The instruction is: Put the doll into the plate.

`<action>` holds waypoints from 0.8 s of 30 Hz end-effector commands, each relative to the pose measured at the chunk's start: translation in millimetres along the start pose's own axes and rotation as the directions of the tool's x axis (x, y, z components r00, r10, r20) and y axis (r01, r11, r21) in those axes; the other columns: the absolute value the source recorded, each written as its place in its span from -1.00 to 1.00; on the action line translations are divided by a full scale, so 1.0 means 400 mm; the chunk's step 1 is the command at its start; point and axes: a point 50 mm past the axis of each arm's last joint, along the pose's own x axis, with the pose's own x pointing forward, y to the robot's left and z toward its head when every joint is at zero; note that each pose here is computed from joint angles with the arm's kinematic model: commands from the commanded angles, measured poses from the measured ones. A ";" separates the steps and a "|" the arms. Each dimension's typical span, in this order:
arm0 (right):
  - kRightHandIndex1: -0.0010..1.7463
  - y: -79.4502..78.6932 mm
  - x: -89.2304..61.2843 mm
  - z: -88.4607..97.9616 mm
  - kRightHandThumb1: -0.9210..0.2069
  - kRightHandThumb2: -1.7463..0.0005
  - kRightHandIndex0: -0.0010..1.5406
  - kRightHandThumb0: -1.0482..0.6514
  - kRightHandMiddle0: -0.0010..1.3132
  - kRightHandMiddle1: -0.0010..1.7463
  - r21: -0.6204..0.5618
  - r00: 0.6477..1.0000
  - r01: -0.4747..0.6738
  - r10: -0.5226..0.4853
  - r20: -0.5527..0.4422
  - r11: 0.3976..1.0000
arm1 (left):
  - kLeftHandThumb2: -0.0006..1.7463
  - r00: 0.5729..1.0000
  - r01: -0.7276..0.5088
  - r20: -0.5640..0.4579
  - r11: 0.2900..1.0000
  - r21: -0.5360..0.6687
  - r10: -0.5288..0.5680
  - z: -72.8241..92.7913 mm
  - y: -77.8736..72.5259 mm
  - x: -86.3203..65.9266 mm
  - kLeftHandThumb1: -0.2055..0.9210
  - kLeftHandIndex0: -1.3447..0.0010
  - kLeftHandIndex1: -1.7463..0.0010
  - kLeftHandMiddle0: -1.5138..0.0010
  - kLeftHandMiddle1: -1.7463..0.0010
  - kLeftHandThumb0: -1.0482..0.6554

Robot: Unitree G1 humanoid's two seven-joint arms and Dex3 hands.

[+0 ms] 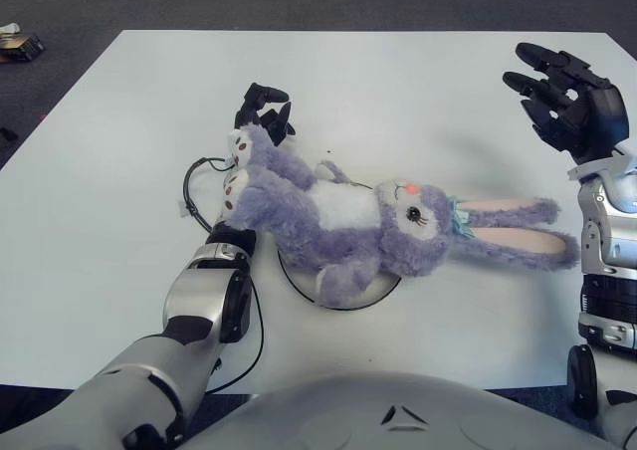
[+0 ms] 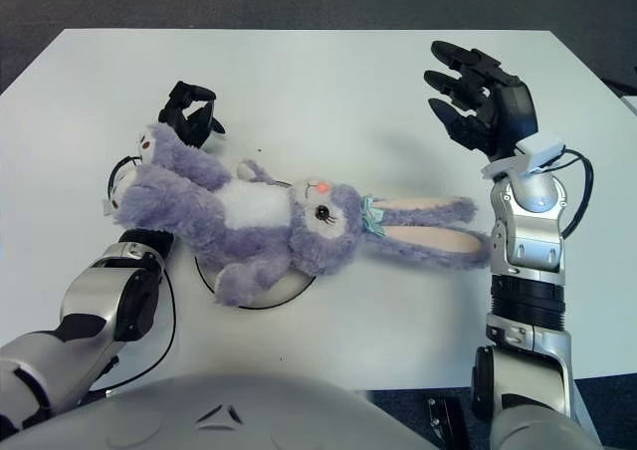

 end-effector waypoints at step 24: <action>0.19 -0.071 -0.020 -0.109 -1.00 0.82 -0.07 0.22 -0.35 0.65 0.024 0.957 0.225 -0.216 -0.194 0.974 | -0.69 1.000 0.001 0.001 1.000 -0.026 -0.001 -0.009 0.003 -0.012 1.00 0.31 -0.68 -0.17 -0.83 -0.19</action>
